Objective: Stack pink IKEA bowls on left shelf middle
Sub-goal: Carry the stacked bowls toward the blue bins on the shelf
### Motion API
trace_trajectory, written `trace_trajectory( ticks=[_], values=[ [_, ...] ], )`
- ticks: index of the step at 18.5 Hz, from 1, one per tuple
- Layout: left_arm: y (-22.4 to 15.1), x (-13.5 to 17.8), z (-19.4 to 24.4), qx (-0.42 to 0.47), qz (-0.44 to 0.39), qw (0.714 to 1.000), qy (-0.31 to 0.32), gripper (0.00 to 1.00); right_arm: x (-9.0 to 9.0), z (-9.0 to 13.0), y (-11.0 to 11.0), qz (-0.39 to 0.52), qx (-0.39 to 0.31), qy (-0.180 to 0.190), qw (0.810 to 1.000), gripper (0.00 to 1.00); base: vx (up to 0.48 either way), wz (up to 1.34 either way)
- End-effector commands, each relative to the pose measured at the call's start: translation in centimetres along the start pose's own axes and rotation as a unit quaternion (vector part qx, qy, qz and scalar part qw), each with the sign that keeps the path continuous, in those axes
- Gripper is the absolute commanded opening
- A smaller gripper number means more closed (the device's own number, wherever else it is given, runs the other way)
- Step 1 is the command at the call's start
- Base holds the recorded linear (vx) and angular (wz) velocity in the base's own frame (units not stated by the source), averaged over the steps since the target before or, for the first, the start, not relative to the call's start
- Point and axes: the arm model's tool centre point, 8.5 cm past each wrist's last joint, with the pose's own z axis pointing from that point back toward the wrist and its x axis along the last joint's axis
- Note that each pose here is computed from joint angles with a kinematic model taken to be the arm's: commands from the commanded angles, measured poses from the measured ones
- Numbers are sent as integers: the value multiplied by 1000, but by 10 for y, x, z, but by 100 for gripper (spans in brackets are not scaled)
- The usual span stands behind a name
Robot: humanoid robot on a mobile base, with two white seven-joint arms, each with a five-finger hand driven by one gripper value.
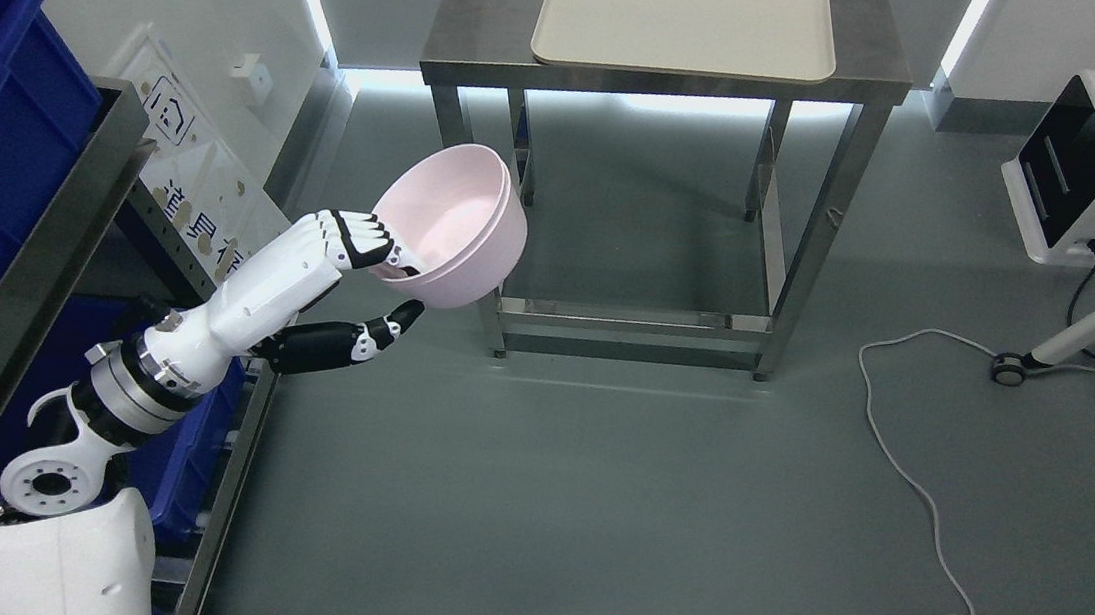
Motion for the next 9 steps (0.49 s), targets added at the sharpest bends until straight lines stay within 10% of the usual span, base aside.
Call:
trace_trajectory(
  ticks=[1, 9],
  values=[
    [-14, 5, -16, -12, 16, 1000, -24, 5, -7, -1, -11, -5, -8, -3, 1000, 100, -204, 0],
    [-11, 6, -13, 0, 21, 999, -28, 5, -7, -1, -11, -5, -8, -2, 1000, 100, -239, 67]
  ],
)
